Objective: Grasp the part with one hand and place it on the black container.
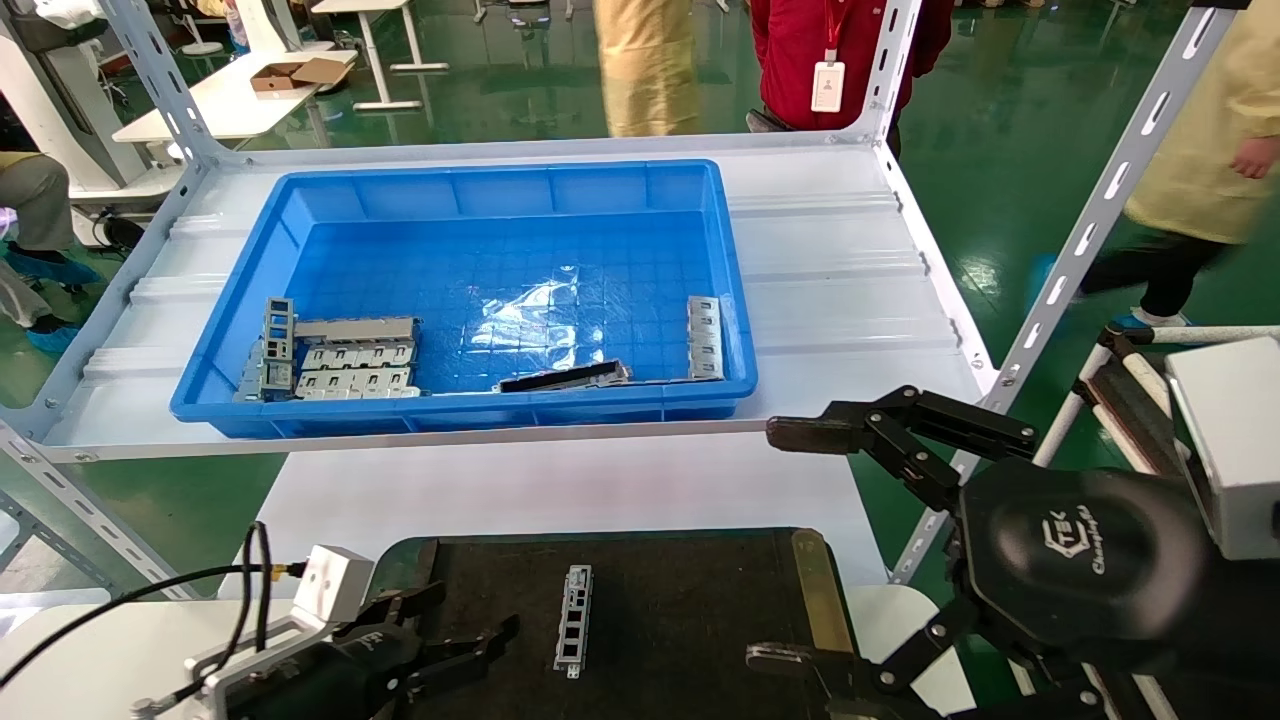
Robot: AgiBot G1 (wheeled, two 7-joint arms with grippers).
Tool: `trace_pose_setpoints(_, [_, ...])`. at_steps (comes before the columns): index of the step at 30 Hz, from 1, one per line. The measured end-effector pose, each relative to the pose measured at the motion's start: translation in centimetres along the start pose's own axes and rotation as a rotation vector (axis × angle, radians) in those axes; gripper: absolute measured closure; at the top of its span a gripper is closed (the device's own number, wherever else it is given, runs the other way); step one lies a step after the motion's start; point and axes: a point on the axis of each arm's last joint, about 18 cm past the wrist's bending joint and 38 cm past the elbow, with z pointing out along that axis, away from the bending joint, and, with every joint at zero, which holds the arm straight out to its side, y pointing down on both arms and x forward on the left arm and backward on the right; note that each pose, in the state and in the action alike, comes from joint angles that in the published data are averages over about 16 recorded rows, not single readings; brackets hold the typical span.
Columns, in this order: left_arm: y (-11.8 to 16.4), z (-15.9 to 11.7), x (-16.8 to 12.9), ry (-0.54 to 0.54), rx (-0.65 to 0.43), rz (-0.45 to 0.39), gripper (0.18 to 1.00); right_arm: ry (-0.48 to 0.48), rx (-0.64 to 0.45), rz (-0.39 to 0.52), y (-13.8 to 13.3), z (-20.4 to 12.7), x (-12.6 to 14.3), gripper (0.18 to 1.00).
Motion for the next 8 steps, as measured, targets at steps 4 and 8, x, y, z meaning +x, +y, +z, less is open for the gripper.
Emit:
trace_pose_setpoints(4, [-0.5,-0.8,-0.4,0.010,0.002,0.016,0.183,0.000,0.000,0.000,0.0,0.0,0.0,0.178])
trace_pose_setpoints(8, [-1.0,-1.5,-0.6,0.019,0.003,0.029,0.183,0.000,0.000,0.000,0.0,0.0,0.0,0.178])
